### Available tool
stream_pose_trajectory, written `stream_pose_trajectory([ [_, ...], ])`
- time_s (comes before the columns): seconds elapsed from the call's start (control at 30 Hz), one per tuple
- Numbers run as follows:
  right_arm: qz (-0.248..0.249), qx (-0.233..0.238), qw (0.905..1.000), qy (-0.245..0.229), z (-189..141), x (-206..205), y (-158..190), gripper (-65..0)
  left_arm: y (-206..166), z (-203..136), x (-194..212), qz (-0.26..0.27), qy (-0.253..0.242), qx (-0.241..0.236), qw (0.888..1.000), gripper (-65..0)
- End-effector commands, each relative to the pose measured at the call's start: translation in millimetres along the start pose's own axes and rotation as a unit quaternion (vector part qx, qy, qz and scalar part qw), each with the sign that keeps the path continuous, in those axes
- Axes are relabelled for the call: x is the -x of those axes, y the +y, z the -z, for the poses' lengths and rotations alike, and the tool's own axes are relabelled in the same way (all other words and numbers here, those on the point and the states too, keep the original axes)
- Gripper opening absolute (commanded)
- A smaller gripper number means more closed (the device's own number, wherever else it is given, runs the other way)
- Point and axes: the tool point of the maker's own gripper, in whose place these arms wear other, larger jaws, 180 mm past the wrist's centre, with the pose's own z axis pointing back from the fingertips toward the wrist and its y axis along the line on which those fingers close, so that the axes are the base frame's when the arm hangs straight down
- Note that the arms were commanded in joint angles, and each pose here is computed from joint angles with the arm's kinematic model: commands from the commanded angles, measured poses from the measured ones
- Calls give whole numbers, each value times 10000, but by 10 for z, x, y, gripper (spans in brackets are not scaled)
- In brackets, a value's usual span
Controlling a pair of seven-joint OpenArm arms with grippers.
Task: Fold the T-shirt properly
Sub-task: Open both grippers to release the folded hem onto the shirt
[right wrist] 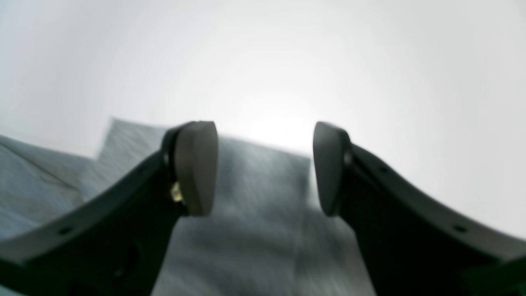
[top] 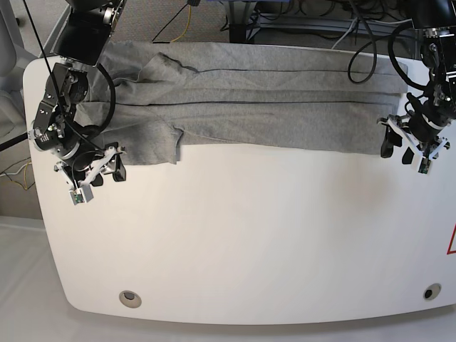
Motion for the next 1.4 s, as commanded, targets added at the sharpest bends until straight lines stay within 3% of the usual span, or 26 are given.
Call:
stream_pose_trajectory([
  [0.0,96,-16,9996,-251,56,-181,-86,-298,76,-48,-136,63,-188,-69,9998,-343],
  [0.07,442,-35,9988,-220,189,-120,-204,-299,47,-55,-118,68,-165,-33,9998,-340],
  [0.47,1154,-292,9929,-24,552,-2,-278,-301,5,-38,-103,-6,-179,1,9998,-337],
  [0.8,1422,-368,9891,72,653,117,-271,-303,32,-53,-142,11,-229,-28,9997,-336],
  [1.37,1409,-468,9885,280,687,309,-139,-302,27,-48,-140,26,-205,-19,9998,-336],
])
